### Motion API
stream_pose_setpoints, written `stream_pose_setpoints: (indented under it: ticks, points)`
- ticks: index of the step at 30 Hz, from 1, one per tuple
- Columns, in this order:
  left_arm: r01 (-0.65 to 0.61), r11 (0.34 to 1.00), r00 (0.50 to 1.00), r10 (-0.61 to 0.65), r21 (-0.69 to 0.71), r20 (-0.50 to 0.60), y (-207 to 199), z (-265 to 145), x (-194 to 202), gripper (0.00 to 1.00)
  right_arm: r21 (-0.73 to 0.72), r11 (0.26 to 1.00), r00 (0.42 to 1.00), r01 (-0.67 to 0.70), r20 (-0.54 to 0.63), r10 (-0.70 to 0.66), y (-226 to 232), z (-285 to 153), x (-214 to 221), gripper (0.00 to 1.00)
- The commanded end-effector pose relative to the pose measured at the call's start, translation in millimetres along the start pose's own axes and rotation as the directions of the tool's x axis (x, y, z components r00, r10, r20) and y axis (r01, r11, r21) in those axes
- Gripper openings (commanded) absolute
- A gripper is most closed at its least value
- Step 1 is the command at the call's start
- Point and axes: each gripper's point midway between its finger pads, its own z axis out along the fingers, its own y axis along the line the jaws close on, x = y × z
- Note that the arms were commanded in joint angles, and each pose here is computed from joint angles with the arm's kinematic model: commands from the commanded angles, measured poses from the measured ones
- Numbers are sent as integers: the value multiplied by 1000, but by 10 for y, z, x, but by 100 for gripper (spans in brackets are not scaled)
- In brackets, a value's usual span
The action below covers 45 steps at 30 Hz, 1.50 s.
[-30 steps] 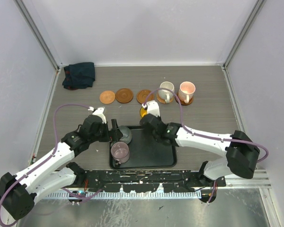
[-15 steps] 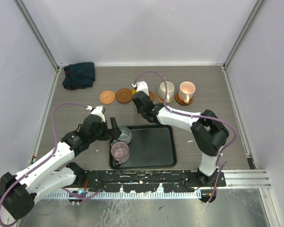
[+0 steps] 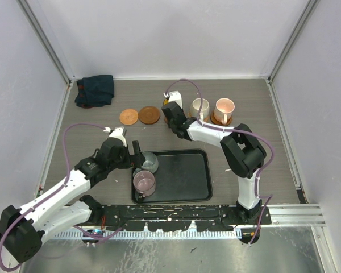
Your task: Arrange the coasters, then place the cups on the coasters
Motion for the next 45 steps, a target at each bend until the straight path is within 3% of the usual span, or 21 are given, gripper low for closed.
stream_pose_setpoints:
  ticks: [1,45]
  points:
    - [10,999,998,-12,37,62,-133,0,-199,98,-40,992,980,-122,153,127,31,-7,-670,1]
    - [9,1000,999,-11,30,39,-128,52,-157,98,-6,988,987,-155,37,155,-4,232,-247,1]
